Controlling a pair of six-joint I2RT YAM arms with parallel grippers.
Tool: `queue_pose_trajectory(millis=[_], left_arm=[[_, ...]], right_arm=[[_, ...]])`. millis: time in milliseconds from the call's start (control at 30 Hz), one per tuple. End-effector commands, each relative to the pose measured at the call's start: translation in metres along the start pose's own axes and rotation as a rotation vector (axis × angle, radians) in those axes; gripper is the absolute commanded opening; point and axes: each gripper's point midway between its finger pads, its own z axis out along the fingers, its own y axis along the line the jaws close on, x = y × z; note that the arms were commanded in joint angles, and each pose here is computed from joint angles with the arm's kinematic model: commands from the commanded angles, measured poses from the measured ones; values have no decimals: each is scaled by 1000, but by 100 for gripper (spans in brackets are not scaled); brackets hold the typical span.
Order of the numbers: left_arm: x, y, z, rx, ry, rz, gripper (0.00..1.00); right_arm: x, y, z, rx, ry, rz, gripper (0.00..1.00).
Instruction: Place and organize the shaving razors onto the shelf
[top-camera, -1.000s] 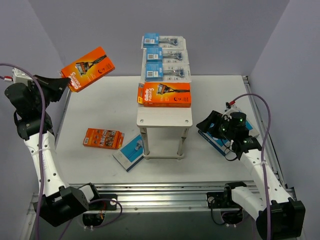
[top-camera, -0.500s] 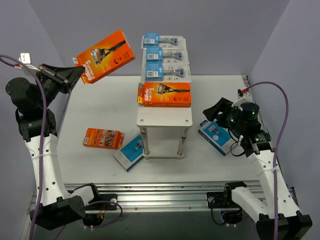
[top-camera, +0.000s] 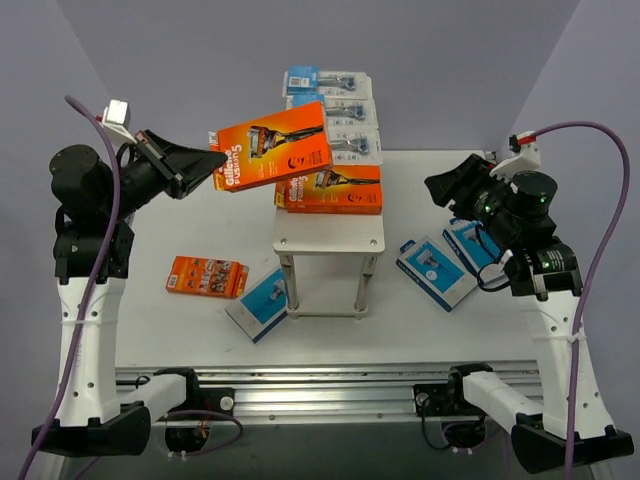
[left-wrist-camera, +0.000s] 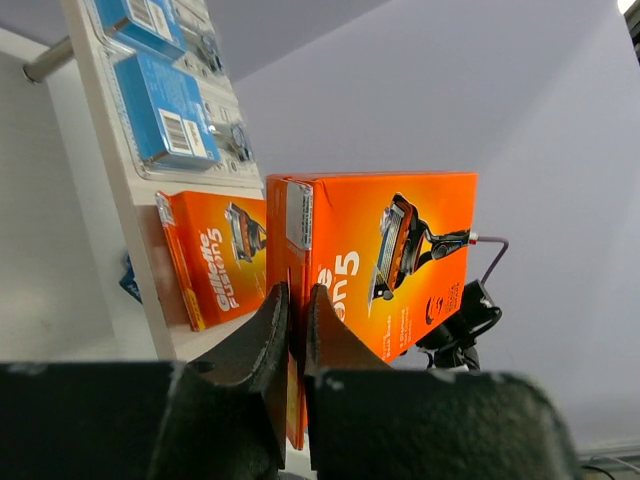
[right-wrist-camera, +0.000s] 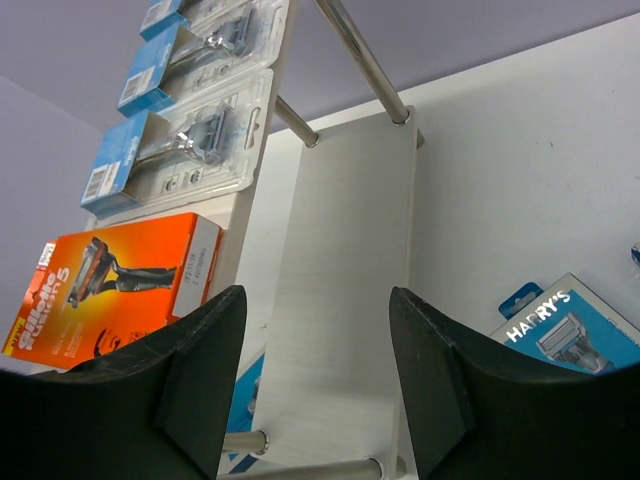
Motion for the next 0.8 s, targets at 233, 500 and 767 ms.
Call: queue_pose_trajectory(millis=[233, 500, 767], left_arm=[[49, -25, 9, -79, 144, 92, 2], [103, -10, 22, -177, 336, 54, 2], [116, -6, 28, -251, 450, 25, 2]], right_arm=[[-44, 36, -10, -118, -64, 44, 47], [-36, 61, -14, -293, 31, 78, 43], [-34, 55, -16, -274, 24, 39, 45]])
